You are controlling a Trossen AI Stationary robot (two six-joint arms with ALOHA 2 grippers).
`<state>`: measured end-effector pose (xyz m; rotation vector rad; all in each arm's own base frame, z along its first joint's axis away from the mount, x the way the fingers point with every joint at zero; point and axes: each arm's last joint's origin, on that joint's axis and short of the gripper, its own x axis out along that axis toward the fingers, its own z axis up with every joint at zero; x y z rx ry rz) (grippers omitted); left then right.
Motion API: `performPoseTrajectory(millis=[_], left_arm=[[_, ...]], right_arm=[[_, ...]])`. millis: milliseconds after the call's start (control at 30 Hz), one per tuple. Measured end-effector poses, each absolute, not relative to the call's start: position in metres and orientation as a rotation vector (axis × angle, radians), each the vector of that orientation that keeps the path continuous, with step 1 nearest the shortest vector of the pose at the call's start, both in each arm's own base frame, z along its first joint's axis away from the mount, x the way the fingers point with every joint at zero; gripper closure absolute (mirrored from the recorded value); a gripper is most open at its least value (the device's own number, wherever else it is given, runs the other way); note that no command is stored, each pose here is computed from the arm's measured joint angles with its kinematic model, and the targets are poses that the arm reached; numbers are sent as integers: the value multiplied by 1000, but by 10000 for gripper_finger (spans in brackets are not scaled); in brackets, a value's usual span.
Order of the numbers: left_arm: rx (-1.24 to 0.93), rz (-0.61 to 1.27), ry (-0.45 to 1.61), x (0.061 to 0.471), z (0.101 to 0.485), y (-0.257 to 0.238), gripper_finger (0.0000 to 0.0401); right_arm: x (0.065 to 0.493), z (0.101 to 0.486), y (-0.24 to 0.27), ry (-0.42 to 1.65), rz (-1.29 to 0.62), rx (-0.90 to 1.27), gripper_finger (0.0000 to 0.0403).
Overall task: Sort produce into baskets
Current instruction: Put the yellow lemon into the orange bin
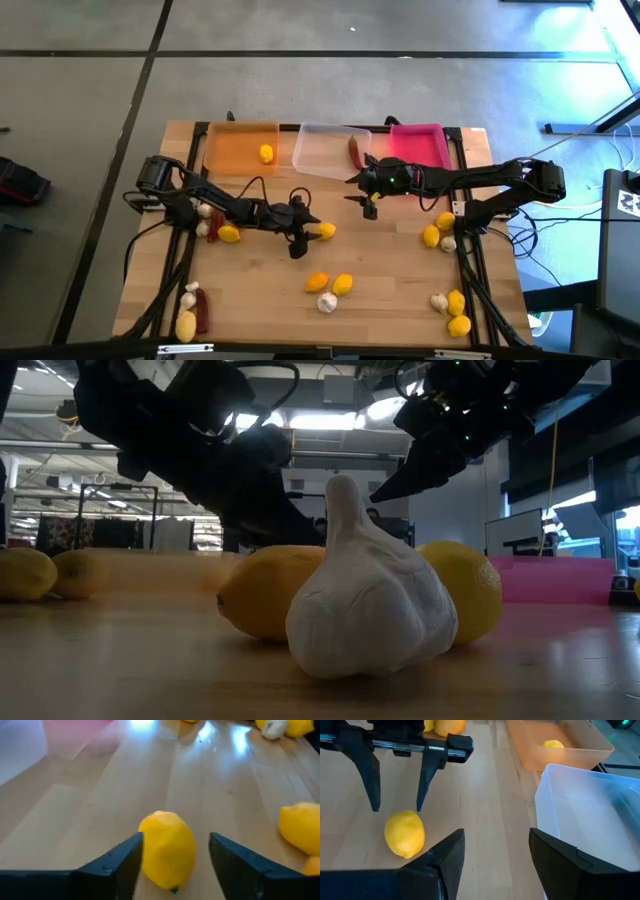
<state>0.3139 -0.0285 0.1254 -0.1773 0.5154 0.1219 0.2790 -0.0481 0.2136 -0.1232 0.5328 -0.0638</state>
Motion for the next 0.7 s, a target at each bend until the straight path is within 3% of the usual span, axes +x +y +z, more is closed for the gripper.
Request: performPoseTrajectory(millis=[700], left_arm=[[-164,133,571,321,87,-28,176]], right_arm=[[278,212,-48,552,-74,-122,188]])
